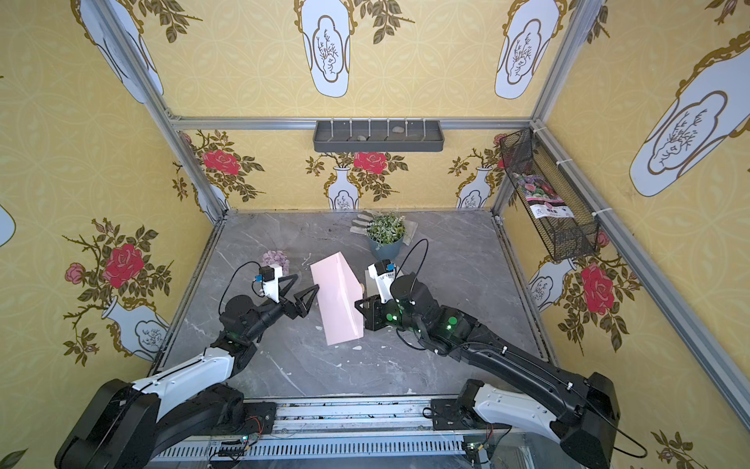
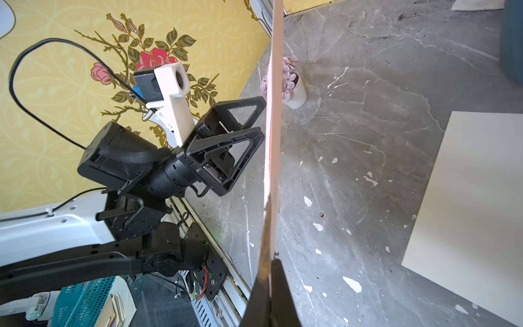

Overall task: Take the letter paper out of the envelope
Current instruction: Pick up the envelope from the center of the board.

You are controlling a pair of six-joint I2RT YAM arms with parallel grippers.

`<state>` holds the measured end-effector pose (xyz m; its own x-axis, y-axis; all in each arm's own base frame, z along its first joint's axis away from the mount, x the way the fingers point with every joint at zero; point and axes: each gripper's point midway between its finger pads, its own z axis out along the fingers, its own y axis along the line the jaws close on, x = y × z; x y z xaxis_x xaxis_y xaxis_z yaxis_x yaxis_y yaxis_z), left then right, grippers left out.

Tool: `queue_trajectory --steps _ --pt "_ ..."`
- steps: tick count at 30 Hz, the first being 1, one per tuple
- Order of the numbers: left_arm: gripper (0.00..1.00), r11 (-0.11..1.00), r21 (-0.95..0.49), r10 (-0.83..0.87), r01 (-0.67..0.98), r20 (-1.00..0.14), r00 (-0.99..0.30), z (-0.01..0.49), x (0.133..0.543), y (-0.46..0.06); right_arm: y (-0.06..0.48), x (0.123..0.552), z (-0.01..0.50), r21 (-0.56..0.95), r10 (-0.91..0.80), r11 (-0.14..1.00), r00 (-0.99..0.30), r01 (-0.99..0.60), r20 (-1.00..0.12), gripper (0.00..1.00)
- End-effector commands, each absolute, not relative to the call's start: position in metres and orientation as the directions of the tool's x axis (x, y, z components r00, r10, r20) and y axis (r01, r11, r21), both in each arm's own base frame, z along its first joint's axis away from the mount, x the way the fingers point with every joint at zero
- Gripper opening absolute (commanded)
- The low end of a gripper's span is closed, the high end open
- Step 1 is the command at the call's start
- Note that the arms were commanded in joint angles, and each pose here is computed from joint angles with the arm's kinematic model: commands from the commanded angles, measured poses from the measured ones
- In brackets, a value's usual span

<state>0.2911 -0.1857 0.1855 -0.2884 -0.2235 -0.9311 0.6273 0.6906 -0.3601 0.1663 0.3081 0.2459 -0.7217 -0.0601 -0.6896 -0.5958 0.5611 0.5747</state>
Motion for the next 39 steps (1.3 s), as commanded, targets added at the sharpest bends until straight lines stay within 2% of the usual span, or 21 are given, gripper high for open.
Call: queue_trajectory --steps 1,5,12,17,39 --pt "0.99 0.562 -0.360 -0.233 0.745 -0.933 -0.275 0.204 0.276 -0.204 0.309 0.169 0.251 0.535 -0.062 0.551 -0.670 -0.641 -0.739 0.00" --pt "0.99 0.513 -0.346 -0.223 0.786 -0.937 -0.267 0.210 0.269 -0.211 0.302 0.168 0.248 0.489 -0.056 0.540 -0.609 -0.685 -0.791 0.00" --pt "0.99 0.498 -0.340 -0.220 0.798 -0.939 -0.263 0.212 0.267 -0.212 0.300 0.158 0.270 0.446 -0.028 0.456 -0.513 -0.770 -0.858 0.00" --pt "1.00 0.455 -0.344 -0.214 0.821 -0.938 -0.274 0.215 0.262 -0.217 0.304 0.158 0.265 0.442 -0.042 0.451 -0.513 -0.775 -0.857 0.00" --pt "0.98 0.404 -0.347 -0.203 0.846 -0.936 -0.288 0.219 0.257 -0.224 0.320 0.160 0.268 0.422 -0.025 0.393 -0.468 -0.817 -0.883 0.00"
